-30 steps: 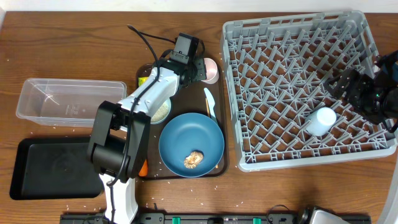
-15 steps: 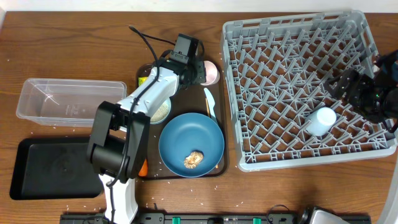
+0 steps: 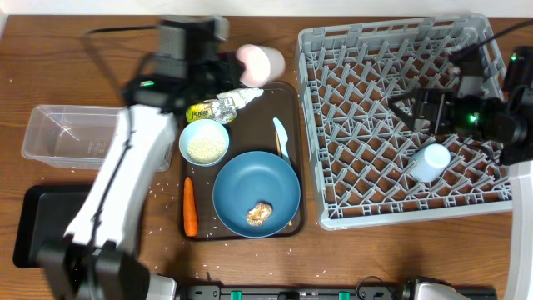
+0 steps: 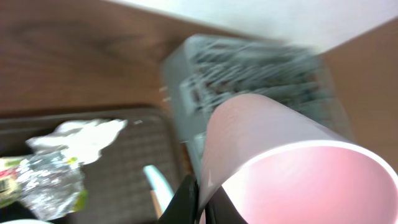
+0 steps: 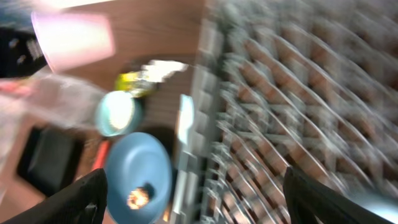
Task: Sort waste into correct bins and load items into the dishwasher rack
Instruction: 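Lift the pink cup and hand it to the right gripper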
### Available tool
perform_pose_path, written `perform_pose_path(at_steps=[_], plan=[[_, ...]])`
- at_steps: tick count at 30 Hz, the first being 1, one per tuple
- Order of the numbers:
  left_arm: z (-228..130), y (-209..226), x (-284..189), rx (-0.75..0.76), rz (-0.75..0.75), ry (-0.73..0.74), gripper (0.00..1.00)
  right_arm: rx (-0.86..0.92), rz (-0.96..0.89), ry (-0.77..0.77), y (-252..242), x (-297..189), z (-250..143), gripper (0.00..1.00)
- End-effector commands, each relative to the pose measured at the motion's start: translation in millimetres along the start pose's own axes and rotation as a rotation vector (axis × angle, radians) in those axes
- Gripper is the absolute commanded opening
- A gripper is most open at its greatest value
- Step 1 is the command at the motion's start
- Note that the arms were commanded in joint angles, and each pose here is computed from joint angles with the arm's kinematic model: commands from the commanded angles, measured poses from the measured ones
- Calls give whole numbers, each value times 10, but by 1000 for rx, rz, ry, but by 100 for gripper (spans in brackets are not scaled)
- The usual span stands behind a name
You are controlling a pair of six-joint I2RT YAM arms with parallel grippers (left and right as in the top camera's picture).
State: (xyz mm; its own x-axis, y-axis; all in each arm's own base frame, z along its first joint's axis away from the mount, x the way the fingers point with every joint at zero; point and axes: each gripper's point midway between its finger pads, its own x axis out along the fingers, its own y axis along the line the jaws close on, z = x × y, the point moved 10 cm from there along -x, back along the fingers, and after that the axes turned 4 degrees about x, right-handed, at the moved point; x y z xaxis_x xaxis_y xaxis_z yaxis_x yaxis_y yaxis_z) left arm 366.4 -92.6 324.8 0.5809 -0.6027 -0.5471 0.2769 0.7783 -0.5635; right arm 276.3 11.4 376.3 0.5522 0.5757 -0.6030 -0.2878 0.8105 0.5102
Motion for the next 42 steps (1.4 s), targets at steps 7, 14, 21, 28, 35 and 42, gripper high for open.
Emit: perform_pose_path(at_steps=[7,14,21,28,35,42], plan=[[49,-277,-518,-27,-565,101,6,-347,541,-79,719,102,140,78],[-22,-437,-617,-62,-799,228,6,-538,659,-40,1117,282,-2,74],[-32,-477,-664,-122,-867,294,6,-595,670,-63,1221,318,8,73],[-34,-504,-704,-201,-855,330,6,-631,608,-112,1210,335,80,77],[-29,-625,-870,-145,-866,300,6,-668,598,-153,1216,397,161,78],[-38,-688,-962,-123,-871,287,6,-711,719,-145,1334,543,165,81]])
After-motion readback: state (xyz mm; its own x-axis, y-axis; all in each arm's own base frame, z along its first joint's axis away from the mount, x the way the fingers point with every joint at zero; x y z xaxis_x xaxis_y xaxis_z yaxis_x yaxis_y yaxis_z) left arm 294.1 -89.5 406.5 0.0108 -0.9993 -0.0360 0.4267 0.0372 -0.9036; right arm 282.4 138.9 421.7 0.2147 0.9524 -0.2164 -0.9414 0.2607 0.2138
